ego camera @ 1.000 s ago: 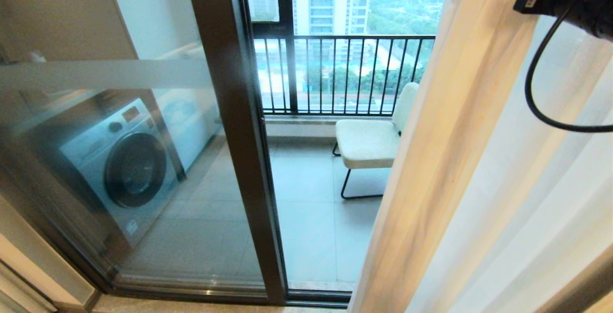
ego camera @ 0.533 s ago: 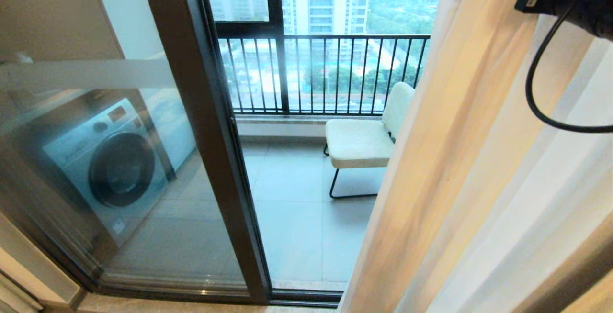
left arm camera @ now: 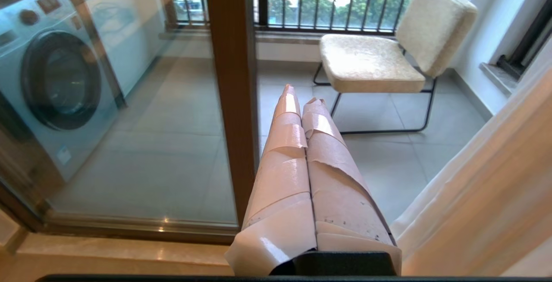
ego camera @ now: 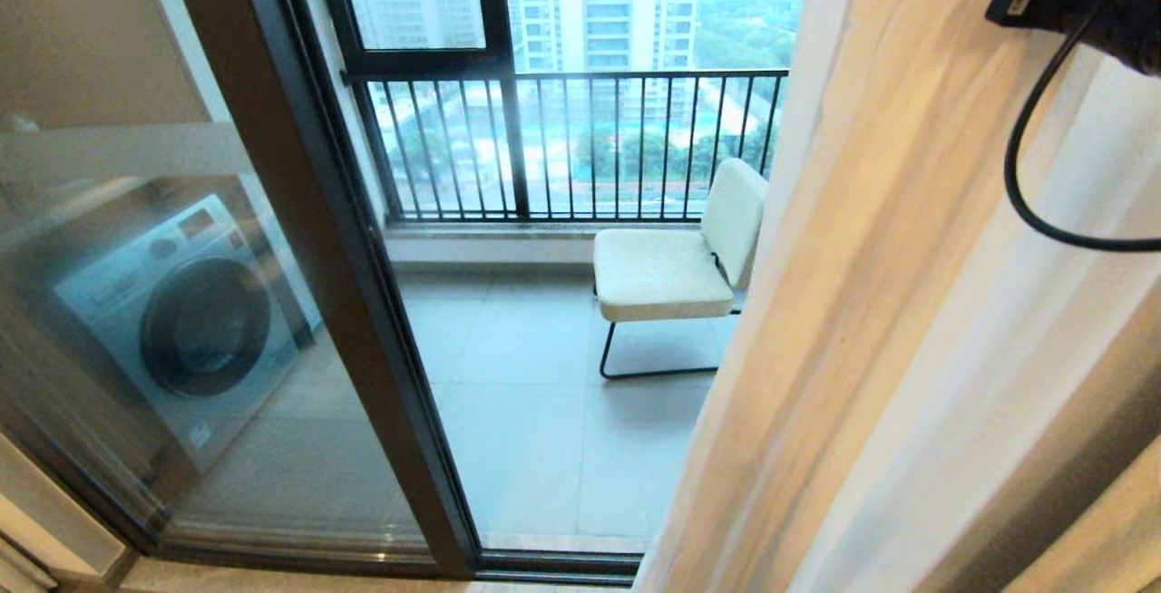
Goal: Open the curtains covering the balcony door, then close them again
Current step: Pull the inner curtains open on both sides
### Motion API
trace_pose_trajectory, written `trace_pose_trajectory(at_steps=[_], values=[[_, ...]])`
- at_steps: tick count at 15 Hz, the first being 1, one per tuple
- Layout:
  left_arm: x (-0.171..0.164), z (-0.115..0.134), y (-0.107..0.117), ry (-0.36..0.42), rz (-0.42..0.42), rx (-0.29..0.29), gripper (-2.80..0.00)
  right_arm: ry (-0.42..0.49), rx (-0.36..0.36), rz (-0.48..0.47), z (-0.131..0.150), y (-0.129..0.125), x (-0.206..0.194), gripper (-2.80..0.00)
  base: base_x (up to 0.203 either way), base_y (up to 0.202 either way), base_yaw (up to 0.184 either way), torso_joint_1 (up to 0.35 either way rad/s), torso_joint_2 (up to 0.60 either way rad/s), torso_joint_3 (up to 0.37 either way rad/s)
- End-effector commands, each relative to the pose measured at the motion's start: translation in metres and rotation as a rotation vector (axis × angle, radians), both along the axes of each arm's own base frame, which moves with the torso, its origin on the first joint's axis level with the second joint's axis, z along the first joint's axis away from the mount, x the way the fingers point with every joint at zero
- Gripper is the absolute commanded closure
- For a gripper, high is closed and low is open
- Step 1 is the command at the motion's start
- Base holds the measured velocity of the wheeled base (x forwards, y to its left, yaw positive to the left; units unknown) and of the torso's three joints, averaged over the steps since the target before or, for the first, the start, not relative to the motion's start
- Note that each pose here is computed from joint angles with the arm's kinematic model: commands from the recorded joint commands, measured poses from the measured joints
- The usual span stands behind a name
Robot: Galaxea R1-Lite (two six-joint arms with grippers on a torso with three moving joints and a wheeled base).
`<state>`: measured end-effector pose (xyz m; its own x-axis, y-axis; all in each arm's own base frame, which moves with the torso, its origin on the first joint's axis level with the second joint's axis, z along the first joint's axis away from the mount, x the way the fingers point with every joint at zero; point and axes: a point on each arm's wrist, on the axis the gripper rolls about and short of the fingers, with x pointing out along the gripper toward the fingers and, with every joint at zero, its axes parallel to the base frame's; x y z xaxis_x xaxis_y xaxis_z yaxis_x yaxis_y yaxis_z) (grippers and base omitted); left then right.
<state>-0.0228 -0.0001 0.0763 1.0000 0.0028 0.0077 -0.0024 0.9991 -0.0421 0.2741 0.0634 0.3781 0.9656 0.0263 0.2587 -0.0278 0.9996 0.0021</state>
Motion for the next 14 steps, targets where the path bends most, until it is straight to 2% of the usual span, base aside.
trace_pose_trajectory(at_steps=[1, 14], values=[[0.0, -0.0001, 0.0, 0.0, 0.0, -0.001, 0.0, 0.006, -0.002, -0.001, -0.0017, 0.0002, 0.001, 0.0, 0.0, -0.195, -0.001, 0.002, 0.01, 0.006], [0.0, -0.0002, 0.0, 0.001, 0.002, -0.001, 0.0, 0.005, -0.002, -0.001, -0.0016, -0.0014, -0.0055, 0.0, 0.0, -0.191, -0.001, 0.0, 0.0, 0.003]])
